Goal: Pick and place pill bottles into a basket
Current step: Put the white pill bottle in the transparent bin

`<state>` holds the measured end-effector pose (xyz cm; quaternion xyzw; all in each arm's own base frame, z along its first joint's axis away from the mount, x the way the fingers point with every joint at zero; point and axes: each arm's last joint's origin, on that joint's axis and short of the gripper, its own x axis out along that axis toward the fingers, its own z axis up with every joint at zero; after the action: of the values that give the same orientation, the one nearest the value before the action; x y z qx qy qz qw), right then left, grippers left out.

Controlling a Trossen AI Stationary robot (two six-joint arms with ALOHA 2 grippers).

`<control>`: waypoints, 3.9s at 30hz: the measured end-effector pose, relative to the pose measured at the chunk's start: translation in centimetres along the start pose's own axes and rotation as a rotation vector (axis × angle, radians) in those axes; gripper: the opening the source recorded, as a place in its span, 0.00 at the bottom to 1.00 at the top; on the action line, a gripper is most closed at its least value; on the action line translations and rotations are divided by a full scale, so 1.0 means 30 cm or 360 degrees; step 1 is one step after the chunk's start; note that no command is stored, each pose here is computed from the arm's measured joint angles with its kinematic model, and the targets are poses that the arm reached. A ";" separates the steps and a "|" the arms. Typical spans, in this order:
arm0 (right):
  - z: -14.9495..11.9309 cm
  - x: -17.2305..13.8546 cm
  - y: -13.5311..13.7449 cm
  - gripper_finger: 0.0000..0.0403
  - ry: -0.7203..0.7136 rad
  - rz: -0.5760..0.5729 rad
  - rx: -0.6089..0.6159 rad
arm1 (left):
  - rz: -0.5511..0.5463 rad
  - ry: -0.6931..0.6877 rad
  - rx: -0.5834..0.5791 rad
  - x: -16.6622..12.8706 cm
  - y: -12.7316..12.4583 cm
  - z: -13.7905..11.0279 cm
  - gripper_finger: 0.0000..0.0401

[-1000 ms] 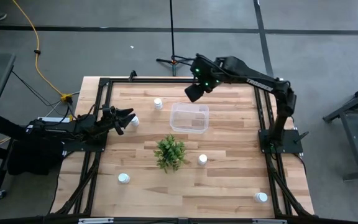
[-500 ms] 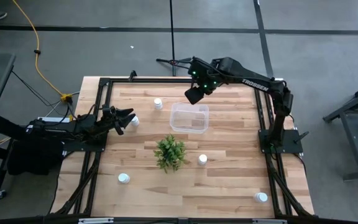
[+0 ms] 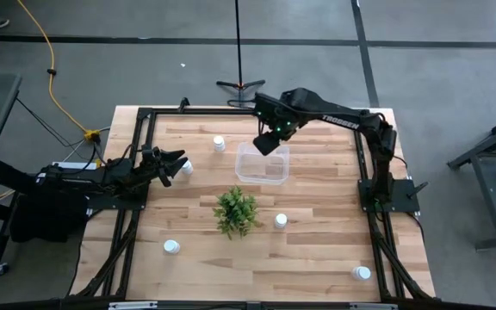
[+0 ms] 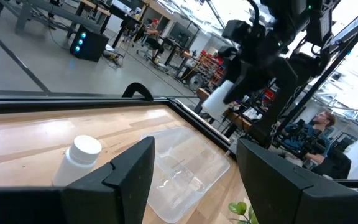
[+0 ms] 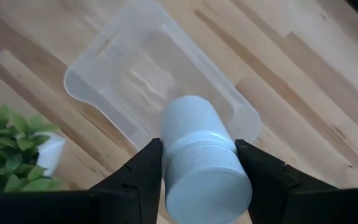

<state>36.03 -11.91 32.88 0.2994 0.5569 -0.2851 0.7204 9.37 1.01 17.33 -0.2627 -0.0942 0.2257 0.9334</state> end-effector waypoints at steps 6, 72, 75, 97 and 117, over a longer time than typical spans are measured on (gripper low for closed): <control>-0.020 0.003 0.024 0.41 0.0018 -0.0028 -0.0028 | 0.0000 0.0001 0.0001 0.000 0.000 0.000 0.65; -0.061 0.208 0.131 0.41 0.0313 -0.0250 -0.0219 | 0.0004 0.0004 0.0015 0.001 0.000 -0.001 0.65; -0.070 0.240 0.124 0.40 0.0344 -0.0270 -0.0218 | 0.0003 0.0004 0.0015 0.001 0.000 -0.001 0.65; -0.139 0.386 0.129 0.42 0.0462 -0.0241 -0.0209 | 0.0004 0.0004 0.0015 0.001 0.000 -0.001 0.65; -0.125 0.391 0.136 0.41 0.0379 -0.0217 -0.0257 | 0.0004 0.0004 0.0015 0.001 0.000 -0.001 0.65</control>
<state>39.26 -7.33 21.18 0.2337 0.6784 -0.2501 0.6500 9.39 1.01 17.30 -0.2586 -0.0918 0.2271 0.9344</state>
